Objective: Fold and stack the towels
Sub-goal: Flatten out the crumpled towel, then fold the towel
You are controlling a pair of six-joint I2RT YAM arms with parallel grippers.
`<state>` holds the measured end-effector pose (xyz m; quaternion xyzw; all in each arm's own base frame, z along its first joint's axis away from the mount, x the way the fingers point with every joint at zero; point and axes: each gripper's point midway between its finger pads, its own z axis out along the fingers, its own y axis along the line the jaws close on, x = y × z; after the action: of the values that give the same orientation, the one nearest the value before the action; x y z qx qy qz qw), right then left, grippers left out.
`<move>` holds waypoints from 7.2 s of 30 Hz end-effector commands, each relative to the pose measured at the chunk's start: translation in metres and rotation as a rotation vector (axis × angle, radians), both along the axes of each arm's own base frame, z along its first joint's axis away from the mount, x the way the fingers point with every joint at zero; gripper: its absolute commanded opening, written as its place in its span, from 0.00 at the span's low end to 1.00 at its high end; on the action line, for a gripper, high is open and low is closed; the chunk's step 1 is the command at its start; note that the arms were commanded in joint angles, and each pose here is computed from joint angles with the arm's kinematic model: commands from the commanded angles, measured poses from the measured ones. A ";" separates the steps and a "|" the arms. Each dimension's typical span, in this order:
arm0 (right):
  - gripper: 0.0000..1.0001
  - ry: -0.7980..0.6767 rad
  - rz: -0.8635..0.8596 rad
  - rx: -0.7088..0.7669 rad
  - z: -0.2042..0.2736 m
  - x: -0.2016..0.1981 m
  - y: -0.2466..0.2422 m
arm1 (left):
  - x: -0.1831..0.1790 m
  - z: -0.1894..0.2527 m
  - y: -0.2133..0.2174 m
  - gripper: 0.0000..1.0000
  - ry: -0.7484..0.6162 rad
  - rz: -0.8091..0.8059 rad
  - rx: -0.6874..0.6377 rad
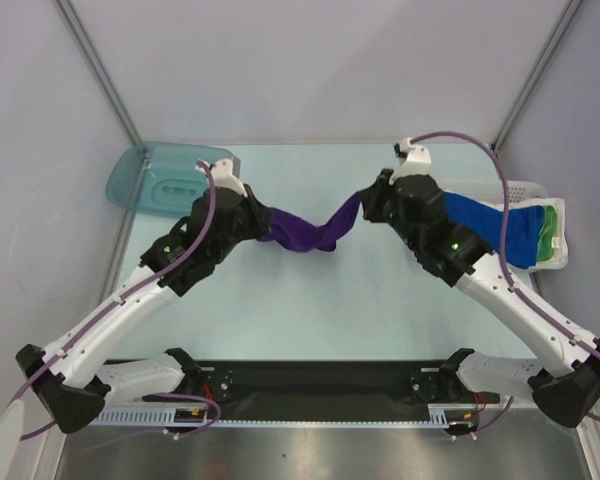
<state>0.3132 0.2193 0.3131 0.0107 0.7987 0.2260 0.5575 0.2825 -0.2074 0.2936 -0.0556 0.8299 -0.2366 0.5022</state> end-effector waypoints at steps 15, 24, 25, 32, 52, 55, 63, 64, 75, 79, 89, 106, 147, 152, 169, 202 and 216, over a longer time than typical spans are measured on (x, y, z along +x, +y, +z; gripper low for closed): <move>0.00 -0.603 -0.026 0.006 0.246 -0.007 -0.031 | 0.017 0.249 0.050 0.00 -0.657 0.097 0.050; 0.00 -0.828 -0.022 -0.038 0.312 -0.050 -0.040 | -0.013 0.324 0.046 0.00 -0.898 -0.012 0.033; 0.00 -0.847 -0.015 -0.028 0.319 -0.057 -0.040 | -0.018 0.331 0.046 0.00 -0.929 -0.026 0.024; 0.00 -0.924 0.032 0.011 0.345 -0.090 -0.039 | -0.059 0.358 0.059 0.00 -1.041 -0.078 -0.051; 0.00 -0.793 -0.005 -0.127 0.270 -0.037 -0.014 | 0.004 0.265 0.035 0.00 -0.815 -0.115 -0.087; 0.00 -0.801 0.013 -0.139 0.271 -0.039 -0.013 | -0.005 0.269 0.030 0.00 -0.842 -0.165 -0.086; 0.00 -0.826 0.047 -0.132 0.277 -0.061 -0.022 | -0.042 0.276 0.013 0.00 -0.933 -0.358 -0.081; 0.00 -0.829 0.046 -0.136 0.279 -0.065 -0.024 | -0.050 0.277 0.009 0.00 -0.949 -0.402 -0.083; 0.00 -0.880 0.089 -0.103 0.301 -0.116 -0.028 | -0.099 0.291 0.008 0.00 -1.038 -0.529 -0.111; 0.00 -0.903 0.068 -0.107 0.313 -0.128 -0.029 | -0.101 0.302 0.014 0.00 -1.051 -0.494 -0.114; 0.00 -0.782 0.062 -0.143 0.276 -0.022 -0.015 | 0.021 0.257 -0.002 0.00 -0.844 -0.356 -0.117; 0.00 -0.236 0.068 0.177 0.006 0.319 -0.071 | 0.348 -0.015 -0.029 0.03 -0.385 -0.239 -0.222; 0.00 0.530 -0.050 0.174 -0.177 0.151 -0.093 | 0.187 -0.172 -0.019 0.13 0.283 -0.090 -0.144; 0.00 0.565 -0.053 0.147 -0.188 0.119 -0.094 | 0.151 -0.185 -0.018 0.16 0.356 -0.080 -0.107; 0.00 0.608 -0.078 0.086 -0.221 0.062 -0.089 | 0.105 -0.213 -0.014 0.33 0.426 -0.073 -0.085; 0.00 0.611 -0.076 0.087 -0.230 0.070 -0.088 | 0.138 -0.251 -0.021 0.27 0.501 -0.017 -0.041; 0.00 0.616 -0.072 0.087 -0.232 0.070 -0.087 | 0.142 -0.251 -0.024 0.19 0.498 -0.022 -0.047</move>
<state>0.3750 0.1316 0.0757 0.1311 0.9244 0.2205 0.2822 0.4086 -0.2185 0.0241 -0.1178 0.9345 -0.2165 0.2567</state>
